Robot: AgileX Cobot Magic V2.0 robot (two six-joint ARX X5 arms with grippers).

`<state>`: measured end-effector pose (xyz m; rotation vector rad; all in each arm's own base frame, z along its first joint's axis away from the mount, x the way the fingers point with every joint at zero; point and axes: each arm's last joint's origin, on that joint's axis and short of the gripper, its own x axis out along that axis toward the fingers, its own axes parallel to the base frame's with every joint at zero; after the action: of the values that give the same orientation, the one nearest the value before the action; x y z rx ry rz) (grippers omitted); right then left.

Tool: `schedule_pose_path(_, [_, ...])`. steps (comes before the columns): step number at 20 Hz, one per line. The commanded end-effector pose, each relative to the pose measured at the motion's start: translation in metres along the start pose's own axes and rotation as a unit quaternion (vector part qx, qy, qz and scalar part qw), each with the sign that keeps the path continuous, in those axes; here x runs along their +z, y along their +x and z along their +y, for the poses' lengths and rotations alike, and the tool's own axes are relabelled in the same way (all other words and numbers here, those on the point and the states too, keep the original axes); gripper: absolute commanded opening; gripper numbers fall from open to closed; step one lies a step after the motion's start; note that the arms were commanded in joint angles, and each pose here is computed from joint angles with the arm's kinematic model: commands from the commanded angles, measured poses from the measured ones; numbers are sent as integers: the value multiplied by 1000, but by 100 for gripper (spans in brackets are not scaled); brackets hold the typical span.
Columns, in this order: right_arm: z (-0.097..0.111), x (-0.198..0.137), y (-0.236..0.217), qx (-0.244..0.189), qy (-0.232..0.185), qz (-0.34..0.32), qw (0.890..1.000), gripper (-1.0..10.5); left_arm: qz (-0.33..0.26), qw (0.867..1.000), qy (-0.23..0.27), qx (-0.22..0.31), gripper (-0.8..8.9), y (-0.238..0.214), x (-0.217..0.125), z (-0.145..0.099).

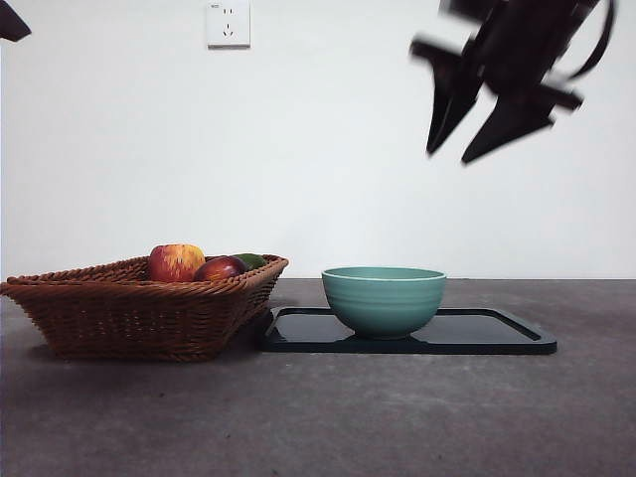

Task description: Pick up the wifruite, put it on the bowl, pick up the plate, put it on desk

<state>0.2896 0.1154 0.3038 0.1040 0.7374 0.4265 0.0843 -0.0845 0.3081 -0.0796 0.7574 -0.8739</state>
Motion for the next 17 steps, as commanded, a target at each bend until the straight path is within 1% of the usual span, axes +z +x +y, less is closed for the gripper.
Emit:
schedule_pose_path(1, [9,2,-33,34,-12,-6,999,217,-5,1000,12,-6,344,0,3,-2])
schedule_pose_path(3, [13,-3,-65,46,-26,-6,999,217,-6,1000,16,-6,344,0,3,-2])
schedule_pose_path(5, [16,-12,-95,46,-40,0,998,217,-6,1000,16,-6,344,0,3,-2])
schedule_pose_path(7, [18,-24,-120,46,-43,4,998,217,-6,1000,16,-6,344,0,3,-2])
schedule_pose_path(9, [18,-37,-139,48,-48,-8,998,217,-6,1000,16,-6,344,0,3,-2])
schedule_pose_path(11, [18,-55,-153,68,-51,-17,996,217,-6,1000,16,-6,344,0,3,-2])
schedule_pose_path(13, [17,-76,-160,103,-53,-16,993,217,-6,1000,16,-6,344,0,3,-2])
schedule_pose_path(16, [14,-106,-162,156,-51,4,986,217,-7,1000,16,-6,344,0,3,-2])
schedule_pose_path(17, [13,-116,-162,164,-48,15,985,217,-7,1000,16,-6,344,0,3,-2])
